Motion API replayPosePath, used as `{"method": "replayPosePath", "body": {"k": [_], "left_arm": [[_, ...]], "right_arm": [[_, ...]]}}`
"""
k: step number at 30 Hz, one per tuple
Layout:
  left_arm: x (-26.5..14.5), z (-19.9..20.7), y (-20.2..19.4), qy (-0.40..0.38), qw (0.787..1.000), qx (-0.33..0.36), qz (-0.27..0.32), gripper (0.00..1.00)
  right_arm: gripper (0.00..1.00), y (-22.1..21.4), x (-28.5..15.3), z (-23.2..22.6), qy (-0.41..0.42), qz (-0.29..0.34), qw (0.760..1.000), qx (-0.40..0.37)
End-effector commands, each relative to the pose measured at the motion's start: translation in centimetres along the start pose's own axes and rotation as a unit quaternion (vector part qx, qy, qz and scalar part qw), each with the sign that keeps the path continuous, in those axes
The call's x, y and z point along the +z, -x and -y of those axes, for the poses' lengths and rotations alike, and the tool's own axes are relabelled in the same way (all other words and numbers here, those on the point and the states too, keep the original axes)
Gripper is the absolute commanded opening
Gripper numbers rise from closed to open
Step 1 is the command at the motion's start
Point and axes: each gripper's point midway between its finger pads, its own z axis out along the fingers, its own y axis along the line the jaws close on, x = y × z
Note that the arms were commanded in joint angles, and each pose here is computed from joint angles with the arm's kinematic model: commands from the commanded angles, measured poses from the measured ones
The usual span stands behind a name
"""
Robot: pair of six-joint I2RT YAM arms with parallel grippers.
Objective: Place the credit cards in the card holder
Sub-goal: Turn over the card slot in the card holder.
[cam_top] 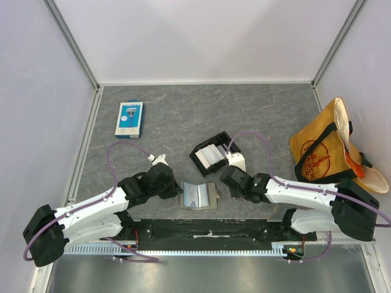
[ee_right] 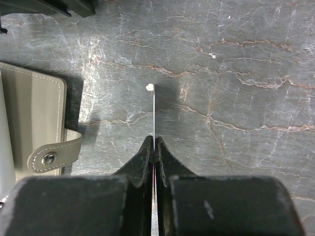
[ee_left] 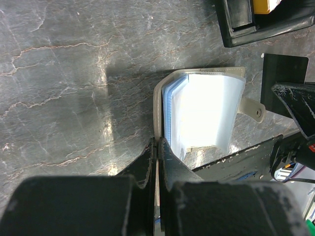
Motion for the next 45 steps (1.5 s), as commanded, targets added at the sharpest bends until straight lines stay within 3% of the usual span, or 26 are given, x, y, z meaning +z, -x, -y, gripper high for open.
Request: {"method": "replayPosePath", "body": {"k": [1,9,17,33,45], "left_arm": [[-0.1,0.8,0.4,-0.017,1.0,0.004,0.009,0.02],[-0.1,0.6,0.3,-0.017,1.0,0.004,0.008,0.02],[-0.1,0.8,0.3,-0.022,1.0,0.004,0.006,0.02],[0.0,0.8,0.1,-0.023,1.0,0.006,0.004,0.02],[0.2,1.1,0.1,-0.026,1.0,0.006,0.0,0.02]], "right_arm": [[0.0,0.3,-0.4,0.1,-0.002,0.003,1.0,0.005],[0.03,2.2,-2.1,-0.7,0.028,0.029,0.999,0.017],[0.02,0.1,-0.9,-3.2,0.082,-0.017,0.996,0.007],[0.22,0.8,-0.4,-2.9,0.061,-0.009,0.998,0.002],[0.2,2.0,-1.2,-3.0,0.065,0.006,0.998,0.002]]}}
